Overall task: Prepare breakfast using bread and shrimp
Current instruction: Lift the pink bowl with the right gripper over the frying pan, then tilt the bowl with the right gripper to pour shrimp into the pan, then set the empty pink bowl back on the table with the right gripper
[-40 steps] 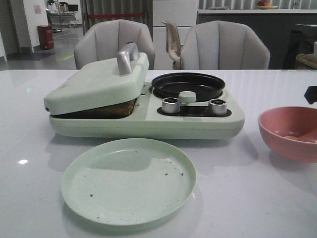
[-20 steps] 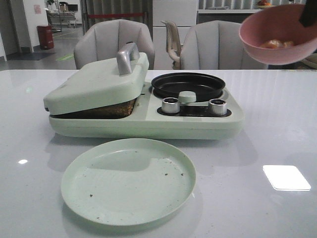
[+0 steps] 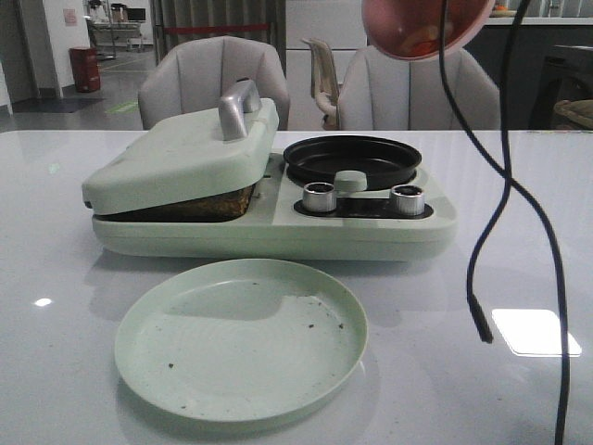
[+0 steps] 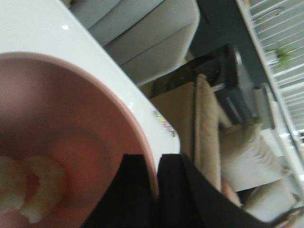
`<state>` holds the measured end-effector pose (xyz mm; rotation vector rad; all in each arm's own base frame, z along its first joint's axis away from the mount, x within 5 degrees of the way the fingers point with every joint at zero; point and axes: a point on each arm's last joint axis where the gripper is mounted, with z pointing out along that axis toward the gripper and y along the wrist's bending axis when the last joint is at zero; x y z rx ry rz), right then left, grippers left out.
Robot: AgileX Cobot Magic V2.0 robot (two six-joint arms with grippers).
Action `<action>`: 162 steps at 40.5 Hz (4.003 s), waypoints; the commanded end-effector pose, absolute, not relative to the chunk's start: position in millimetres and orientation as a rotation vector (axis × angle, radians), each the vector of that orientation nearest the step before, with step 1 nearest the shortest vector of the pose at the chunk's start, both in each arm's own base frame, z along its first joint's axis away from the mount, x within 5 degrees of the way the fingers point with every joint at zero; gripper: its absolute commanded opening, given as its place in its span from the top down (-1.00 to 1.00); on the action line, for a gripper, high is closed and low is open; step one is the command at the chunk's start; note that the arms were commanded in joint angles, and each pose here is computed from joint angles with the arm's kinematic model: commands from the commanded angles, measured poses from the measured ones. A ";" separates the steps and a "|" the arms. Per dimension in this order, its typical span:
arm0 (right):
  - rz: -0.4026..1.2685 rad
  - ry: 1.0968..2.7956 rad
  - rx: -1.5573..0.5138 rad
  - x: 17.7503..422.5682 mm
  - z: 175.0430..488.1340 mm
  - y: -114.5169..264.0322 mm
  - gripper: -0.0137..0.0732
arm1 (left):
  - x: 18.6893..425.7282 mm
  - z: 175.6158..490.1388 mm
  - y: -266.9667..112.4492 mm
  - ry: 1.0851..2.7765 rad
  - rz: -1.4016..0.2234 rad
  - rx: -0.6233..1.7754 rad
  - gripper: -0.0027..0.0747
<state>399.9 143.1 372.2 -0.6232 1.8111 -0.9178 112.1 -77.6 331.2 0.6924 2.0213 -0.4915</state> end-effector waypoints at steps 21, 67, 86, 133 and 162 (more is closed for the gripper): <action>-1.240 1.410 -0.535 410.6 407.1 177.4 0.59 | 113.7 346.2 -79.1 1.941 -0.517 0.646 0.67; -0.678 2.185 -0.278 392.3 388.3 100.1 0.59 | 115.1 344.7 -76.3 1.939 -0.445 0.682 0.67; -0.068 2.506 0.202 300.7 304.1 -30.9 0.59 | 115.2 344.7 -76.3 1.939 -0.444 0.682 0.67; 0.157 2.673 0.348 316.7 197.7 -49.9 -0.24 | 115.2 344.7 -76.3 1.939 -0.444 0.682 0.67; 0.127 2.292 -0.130 220.9 394.6 1.1 -0.27 | 116.3 346.2 -76.1 1.922 -0.440 0.670 0.67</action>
